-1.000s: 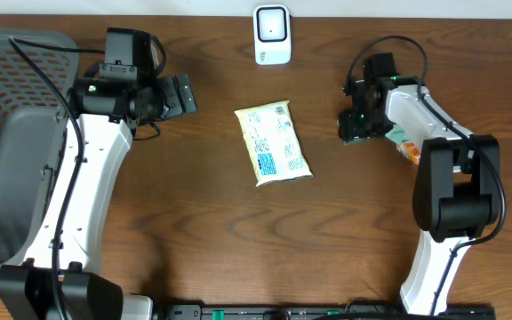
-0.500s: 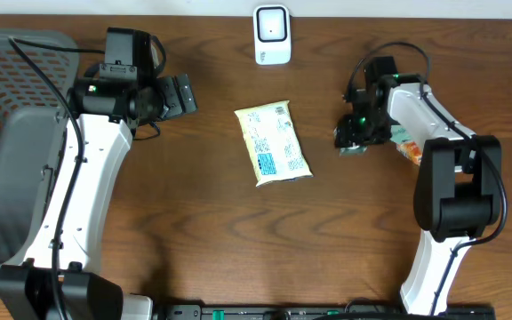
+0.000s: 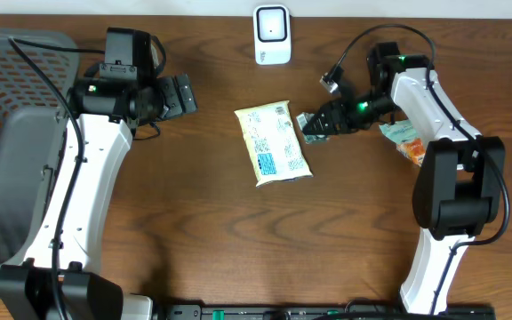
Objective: Scan the item barcode
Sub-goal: 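Lift the tin and carry it up to the scanner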
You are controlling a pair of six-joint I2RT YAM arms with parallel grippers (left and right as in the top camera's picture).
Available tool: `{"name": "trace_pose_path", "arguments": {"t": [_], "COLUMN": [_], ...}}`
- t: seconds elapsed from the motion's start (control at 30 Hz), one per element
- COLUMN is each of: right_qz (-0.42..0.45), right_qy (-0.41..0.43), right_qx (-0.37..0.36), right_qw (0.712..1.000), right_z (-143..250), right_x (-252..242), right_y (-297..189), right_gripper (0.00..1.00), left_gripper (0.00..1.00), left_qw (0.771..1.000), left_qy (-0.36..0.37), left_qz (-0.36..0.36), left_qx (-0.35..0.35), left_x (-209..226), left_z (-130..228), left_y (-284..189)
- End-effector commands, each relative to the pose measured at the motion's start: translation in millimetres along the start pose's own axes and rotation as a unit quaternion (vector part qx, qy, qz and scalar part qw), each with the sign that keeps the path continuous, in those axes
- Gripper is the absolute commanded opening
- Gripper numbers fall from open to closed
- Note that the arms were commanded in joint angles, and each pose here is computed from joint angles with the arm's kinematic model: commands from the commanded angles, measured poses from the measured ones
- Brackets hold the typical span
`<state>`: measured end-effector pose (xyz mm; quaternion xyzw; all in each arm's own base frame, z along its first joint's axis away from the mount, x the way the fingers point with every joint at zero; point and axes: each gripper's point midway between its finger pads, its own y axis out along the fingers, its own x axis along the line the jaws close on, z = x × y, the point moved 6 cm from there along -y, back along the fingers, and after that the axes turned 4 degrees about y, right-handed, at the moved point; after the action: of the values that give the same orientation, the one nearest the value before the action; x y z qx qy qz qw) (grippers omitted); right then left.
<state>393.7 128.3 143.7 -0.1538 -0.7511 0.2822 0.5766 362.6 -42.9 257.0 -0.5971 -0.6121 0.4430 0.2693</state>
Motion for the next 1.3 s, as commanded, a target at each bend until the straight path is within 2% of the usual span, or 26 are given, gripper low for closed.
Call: {"name": "trace_pose_path", "arguments": {"t": [0.0, 0.27, 0.67, 0.83, 1.07, 1.27], "right_qz": [-0.138, -0.219, -0.218, -0.161, -0.083, 0.063], "right_qy": [-0.034, -0.013, -0.014, -0.019, -0.010, 0.057], "right_qx": [-0.045, -0.060, -0.060, -0.045, -0.031, -0.033], "right_qw": [0.989, 0.974, 0.974, 0.986, 0.996, 0.996], "right_z": [-11.2, -11.4, -11.4, -9.0, -9.9, -17.6], "right_x": [33.9, 51.1, 51.2, 38.9, 20.9, -12.3], "right_y": [-8.4, -16.2, -15.9, -10.7, -6.2, -4.1], "right_gripper": [0.44, 0.44, 0.44, 0.45, 0.40, 0.37], "left_gripper": [0.98, 0.98, 0.98, 0.98, 0.98, 0.98], "left_qw": [1.000, 1.000, 1.000, 1.000, 1.000, 1.000], "left_qy": [0.001, 0.001, 0.001, 0.001, 0.001, 0.001], "left_qz": [0.004, 0.004, 0.004, 0.004, 0.004, 0.004], "left_qx": [0.002, 0.002, 0.002, 0.002, 0.002, 0.002], "left_x": [-1.1, -1.1, -1.1, -1.1, -1.1, -1.1], "left_z": [-1.2, -1.2, -1.2, -1.2, -1.2, -1.2], "left_y": [0.7, 0.7, 0.7, 0.7, 0.7, 0.7]}}
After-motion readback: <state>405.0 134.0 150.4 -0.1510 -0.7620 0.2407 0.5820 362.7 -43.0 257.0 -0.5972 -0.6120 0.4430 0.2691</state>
